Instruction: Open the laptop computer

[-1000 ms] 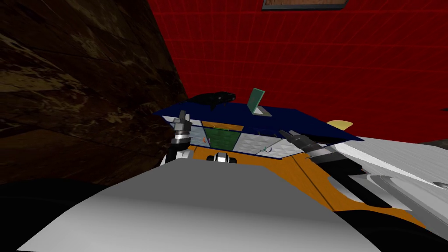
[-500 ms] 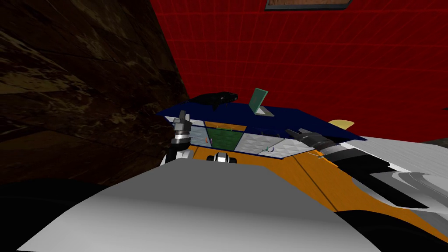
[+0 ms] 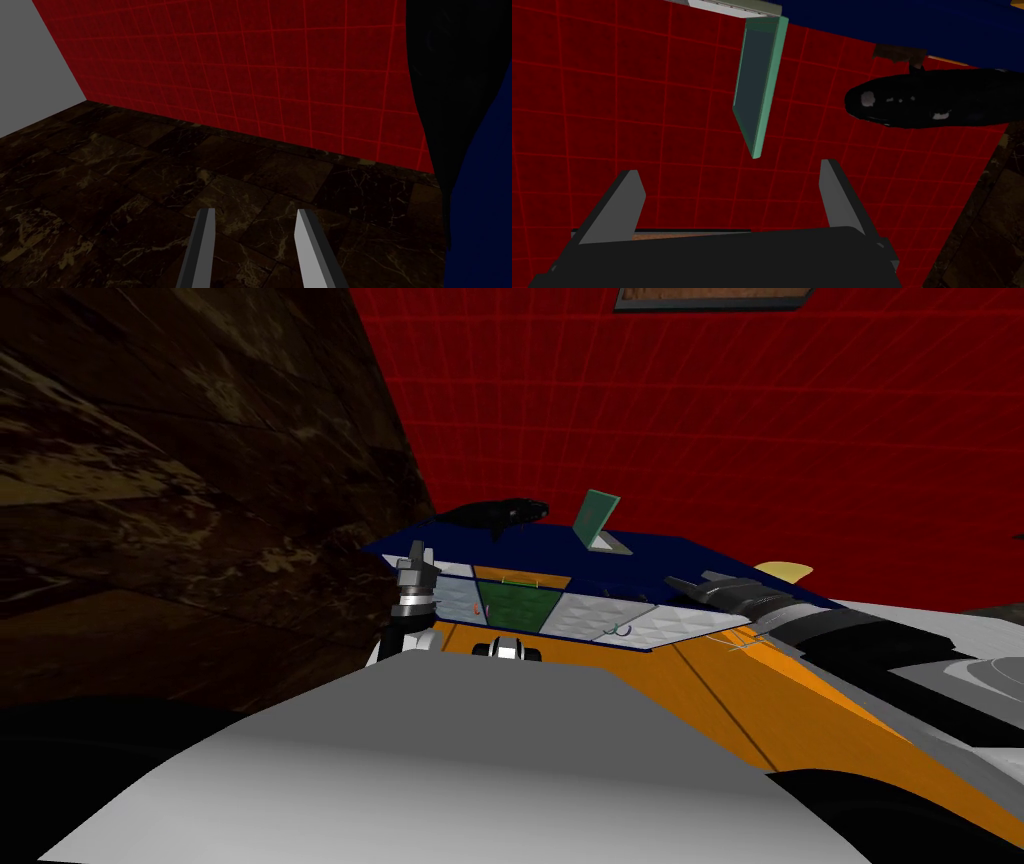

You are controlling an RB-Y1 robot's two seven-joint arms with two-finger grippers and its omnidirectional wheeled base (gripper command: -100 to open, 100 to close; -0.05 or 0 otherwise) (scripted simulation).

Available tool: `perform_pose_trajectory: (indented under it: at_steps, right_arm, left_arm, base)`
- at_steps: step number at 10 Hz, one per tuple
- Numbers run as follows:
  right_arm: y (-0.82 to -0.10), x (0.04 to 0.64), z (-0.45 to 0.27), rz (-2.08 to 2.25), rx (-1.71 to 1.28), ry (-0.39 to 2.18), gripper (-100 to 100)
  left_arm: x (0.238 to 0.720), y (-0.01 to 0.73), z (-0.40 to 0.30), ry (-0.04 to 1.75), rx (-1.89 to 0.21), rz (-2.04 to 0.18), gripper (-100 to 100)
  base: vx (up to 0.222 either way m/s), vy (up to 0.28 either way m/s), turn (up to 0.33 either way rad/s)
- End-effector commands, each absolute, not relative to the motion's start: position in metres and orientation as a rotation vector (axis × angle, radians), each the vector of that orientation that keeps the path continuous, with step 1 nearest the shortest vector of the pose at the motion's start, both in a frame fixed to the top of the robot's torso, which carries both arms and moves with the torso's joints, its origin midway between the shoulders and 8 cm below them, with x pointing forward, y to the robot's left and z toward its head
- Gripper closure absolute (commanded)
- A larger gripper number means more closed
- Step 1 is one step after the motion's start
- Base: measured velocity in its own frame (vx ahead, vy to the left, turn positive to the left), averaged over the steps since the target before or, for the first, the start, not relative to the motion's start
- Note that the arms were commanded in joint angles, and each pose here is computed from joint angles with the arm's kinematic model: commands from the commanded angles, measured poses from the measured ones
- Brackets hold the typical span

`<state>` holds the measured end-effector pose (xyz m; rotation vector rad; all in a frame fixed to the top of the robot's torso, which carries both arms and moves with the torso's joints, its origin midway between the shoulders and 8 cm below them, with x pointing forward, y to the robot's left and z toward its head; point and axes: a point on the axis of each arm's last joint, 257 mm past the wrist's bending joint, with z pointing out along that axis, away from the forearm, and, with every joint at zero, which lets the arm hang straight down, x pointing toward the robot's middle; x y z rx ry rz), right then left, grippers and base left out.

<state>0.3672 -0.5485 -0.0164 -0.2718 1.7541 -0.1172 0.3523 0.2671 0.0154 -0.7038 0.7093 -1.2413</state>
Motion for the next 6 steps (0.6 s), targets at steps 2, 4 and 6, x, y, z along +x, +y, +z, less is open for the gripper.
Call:
perform_pose_trajectory:
  at_steps: [2, 4, 6]
  right_arm:
    - [-0.572, 0.380, 0.005, -0.242, -0.339, 1.776, -100]
    - [-0.564, 0.388, 0.007, -0.239, -0.375, 1.778, -100]
    - [-0.575, 0.400, 0.022, -0.314, -0.423, 1.786, -100]
  left_arm:
    - [0.352, 0.267, 0.015, 0.709, -0.704, -1.241, 0]
    - [0.352, 0.267, 0.015, 0.709, -0.704, -1.241, 0]
    - [0.352, 0.267, 0.015, 0.709, -0.704, -1.241, 0]
  base:
    - [0.008, 0.035, 0.000]
    - [0.008, 0.041, -0.006]
    - [0.015, 0.051, -0.008]
